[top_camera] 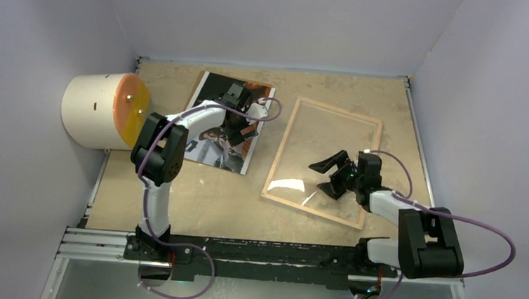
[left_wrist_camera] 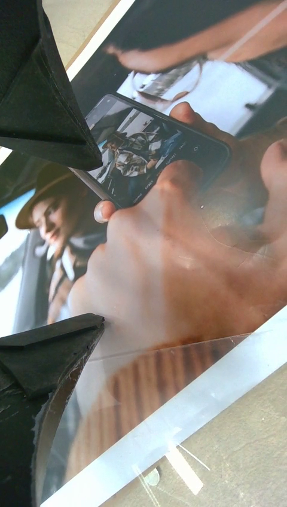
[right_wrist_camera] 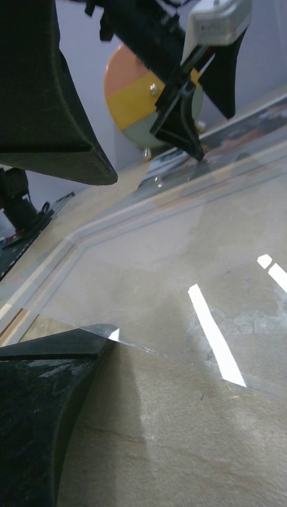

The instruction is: Put the photo into the frame

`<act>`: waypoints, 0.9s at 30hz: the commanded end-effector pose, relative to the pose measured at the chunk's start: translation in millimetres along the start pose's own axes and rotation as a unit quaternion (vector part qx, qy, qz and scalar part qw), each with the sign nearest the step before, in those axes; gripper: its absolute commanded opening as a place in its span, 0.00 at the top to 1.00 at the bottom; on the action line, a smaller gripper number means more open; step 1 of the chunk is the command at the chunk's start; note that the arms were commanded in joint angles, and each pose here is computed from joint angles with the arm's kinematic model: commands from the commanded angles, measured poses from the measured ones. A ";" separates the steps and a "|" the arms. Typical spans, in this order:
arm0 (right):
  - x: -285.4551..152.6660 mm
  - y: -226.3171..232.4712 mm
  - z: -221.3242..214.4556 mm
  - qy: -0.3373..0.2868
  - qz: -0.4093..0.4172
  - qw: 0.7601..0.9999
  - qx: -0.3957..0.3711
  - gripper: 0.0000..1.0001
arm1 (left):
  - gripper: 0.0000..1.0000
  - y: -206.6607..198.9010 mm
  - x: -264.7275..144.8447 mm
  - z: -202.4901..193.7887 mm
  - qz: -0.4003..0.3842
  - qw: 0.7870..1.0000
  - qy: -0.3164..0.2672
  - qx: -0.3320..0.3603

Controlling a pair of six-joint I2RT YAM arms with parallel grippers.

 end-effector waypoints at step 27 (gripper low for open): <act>8.4 37.1 19.2 -0.059 0.181 0.981 -0.034 0.77 | 0.00 -33.8 -0.9 3.0 -0.072 0.996 0.013 0.050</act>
Point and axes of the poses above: each gripper's point midway between its finger pads, its own x axis out along the fingers, its own y axis along the line the jaws close on, z = x × y, the point moved 9 cm from there along -x, back along the fingers, and after that the axes turned 6 degrees about -x, right-handed, at the moved point
